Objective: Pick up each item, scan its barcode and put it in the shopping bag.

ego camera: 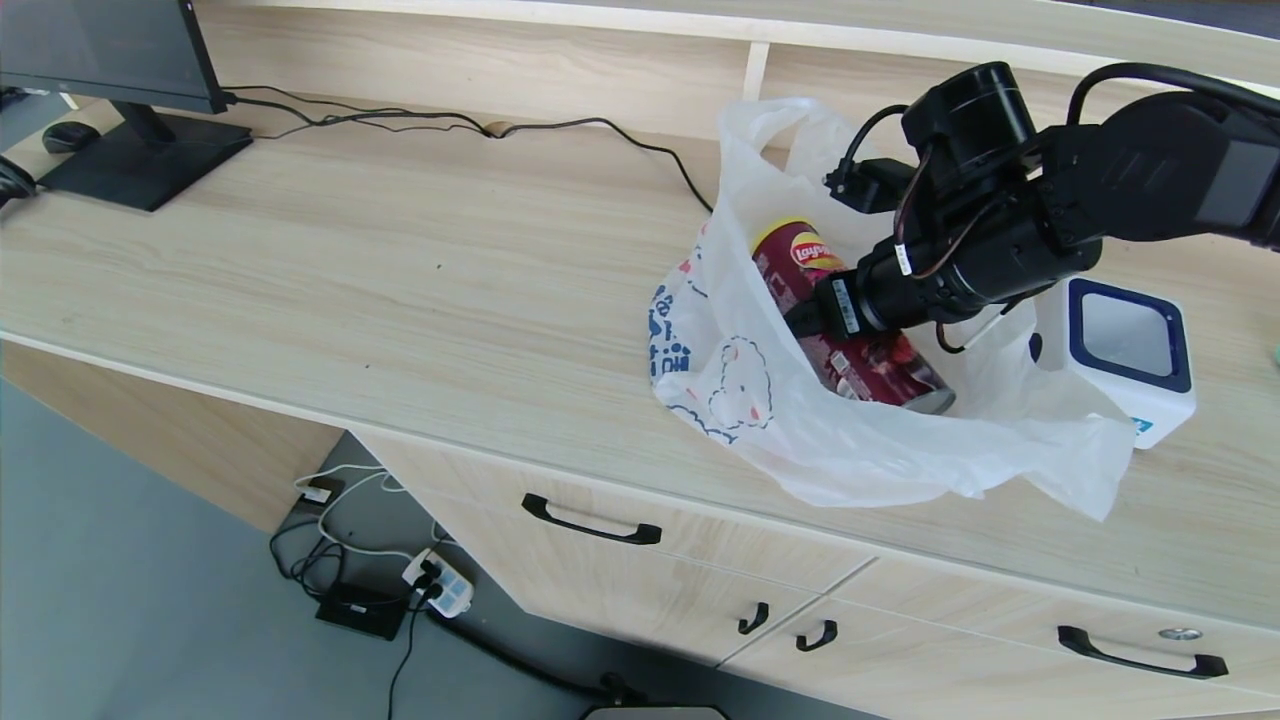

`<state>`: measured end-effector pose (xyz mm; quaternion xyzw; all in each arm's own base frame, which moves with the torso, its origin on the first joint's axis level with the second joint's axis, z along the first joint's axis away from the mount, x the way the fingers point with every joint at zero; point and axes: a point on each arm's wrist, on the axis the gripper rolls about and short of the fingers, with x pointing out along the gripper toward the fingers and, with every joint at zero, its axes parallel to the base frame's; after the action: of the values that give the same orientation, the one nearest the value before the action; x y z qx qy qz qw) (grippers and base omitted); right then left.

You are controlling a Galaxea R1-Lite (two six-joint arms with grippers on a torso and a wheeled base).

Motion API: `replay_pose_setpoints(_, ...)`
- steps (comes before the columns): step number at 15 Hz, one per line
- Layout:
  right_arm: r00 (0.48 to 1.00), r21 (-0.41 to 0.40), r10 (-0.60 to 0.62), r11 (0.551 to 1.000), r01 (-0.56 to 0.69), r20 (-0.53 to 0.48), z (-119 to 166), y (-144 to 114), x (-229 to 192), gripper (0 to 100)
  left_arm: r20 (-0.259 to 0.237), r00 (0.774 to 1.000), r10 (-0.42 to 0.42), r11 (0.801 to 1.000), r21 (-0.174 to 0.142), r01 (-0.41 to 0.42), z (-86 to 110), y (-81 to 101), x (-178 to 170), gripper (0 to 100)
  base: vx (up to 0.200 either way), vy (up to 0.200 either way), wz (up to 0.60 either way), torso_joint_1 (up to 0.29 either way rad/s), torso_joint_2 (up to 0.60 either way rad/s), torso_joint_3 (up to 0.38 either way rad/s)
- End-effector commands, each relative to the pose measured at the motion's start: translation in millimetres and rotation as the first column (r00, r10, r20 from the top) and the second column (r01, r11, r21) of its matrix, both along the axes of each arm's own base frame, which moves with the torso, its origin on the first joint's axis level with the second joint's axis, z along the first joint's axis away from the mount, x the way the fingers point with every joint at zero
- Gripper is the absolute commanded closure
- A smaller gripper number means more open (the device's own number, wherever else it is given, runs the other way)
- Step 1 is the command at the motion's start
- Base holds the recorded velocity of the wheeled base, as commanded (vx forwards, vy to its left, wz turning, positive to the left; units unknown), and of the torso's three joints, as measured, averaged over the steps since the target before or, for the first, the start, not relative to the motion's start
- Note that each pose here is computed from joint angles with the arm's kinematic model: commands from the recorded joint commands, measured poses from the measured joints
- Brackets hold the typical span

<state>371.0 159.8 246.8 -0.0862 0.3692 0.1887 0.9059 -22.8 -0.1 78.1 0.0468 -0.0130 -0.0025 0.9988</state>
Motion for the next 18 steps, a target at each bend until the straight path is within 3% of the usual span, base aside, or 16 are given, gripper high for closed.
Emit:
replay_pose_setpoints(1,1.0,0.001,-0.002,1.0,0.002,0.002,-8.6,5.3,6.8,0,-0.001,1.0,0.0,1.0,0.0,0.0,0.1,0.0,0.1,0,0.0,0.0,0.0,0.0,0.0,0.0)
replay_pose_setpoints(6,0.99,0.014,0.083,0.996,-0.085,0.113,5.7,55.3,-17.6,0,-0.001,1.0,0.0,1.0,0.0,0.0,0.1,0.0,0.1,0,0.0,0.0,0.0,0.0,0.0,0.0)
replay_pose_setpoints(18,0.977,0.022,0.111,0.993,-0.117,0.18,24.2,54.9,-27.8,0,-0.003,1.0,0.0,1.0,0.0,0.0,-0.1,0.0,0.1,0,0.0,0.0,0.0,0.0,0.0,0.0)
